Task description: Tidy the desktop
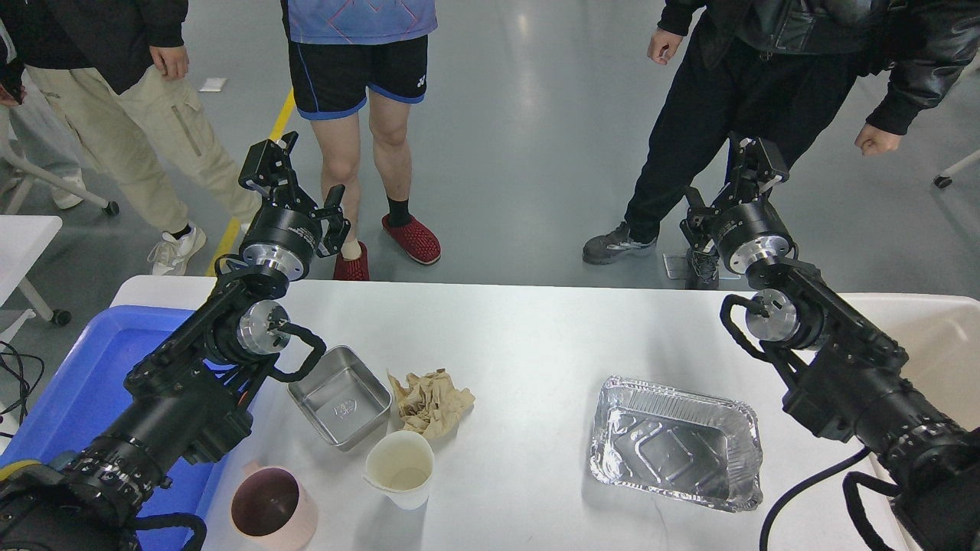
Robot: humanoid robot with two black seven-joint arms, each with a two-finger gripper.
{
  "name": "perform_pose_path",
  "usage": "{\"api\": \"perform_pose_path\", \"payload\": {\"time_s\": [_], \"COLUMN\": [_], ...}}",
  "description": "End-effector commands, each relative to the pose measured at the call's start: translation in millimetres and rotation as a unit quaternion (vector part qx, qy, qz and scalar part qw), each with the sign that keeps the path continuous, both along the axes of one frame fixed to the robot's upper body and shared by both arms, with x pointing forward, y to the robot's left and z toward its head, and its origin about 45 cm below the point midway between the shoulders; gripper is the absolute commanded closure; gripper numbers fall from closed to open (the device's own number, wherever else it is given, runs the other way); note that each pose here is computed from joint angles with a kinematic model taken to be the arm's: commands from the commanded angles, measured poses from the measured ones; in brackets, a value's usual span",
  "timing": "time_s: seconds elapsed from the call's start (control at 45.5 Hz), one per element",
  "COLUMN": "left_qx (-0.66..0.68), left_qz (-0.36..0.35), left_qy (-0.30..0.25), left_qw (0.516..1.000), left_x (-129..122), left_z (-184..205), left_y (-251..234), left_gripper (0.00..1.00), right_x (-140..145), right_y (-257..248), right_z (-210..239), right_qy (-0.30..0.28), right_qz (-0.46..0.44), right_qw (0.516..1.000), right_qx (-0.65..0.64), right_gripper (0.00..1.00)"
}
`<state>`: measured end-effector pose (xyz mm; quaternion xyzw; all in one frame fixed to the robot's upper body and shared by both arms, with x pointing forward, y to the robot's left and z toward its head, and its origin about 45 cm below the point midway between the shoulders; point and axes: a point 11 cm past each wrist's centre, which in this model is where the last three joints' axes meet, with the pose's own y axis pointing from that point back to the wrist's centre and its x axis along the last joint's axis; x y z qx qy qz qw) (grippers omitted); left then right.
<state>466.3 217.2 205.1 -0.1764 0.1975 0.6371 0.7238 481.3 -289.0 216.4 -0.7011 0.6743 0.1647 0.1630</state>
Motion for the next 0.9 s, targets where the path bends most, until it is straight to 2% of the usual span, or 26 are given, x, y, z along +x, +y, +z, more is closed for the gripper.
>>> {"api": "perform_pose_path", "payload": {"time_s": [0.0, 0.33, 0.527, 0.681, 0.703, 0.879], "left_qx": [-0.005, -0.011, -0.044, -0.017, 0.009, 0.077], "left_qz": [-0.006, -0.012, 0.017, 0.017, -0.023, -0.078], "left_qy": [-0.001, -0.004, -0.019, 0.023, 0.049, 0.099], "left_qw": [1.0, 1.0, 0.999, 0.999, 0.999, 0.989], "left_x": [-0.8, -5.3, -2.0, -1.8, -4.6, -13.5], "left_z": [-0.4, -5.9, 2.4, -4.8, -11.5, -29.8], "left_y": [-9.7, -25.5, -22.5, -38.8, -54.2, -49.6], "left_gripper": [0.02, 0.02, 0.02, 0.02, 0.02, 0.02], "right_x": [-0.1, -1.5, -1.5, -1.9, -2.0, -3.6], "right_y": [-1.2, -0.4, 0.4, 0.2, 1.2, 6.7], "right_z": [0.0, -2.8, -3.0, -3.8, -4.2, -8.7], "right_qy": [0.0, 0.003, 0.003, 0.003, 0.004, 0.008], "right_qz": [-0.001, -0.001, 0.0, 0.0, 0.001, 0.004], "right_qw": [1.0, 1.0, 1.0, 1.0, 1.0, 1.0], "right_qx": [-0.001, 0.001, 0.002, 0.002, 0.002, 0.006], "right_gripper": [0.0, 0.0, 0.0, 0.0, 0.0, 0.0]}}
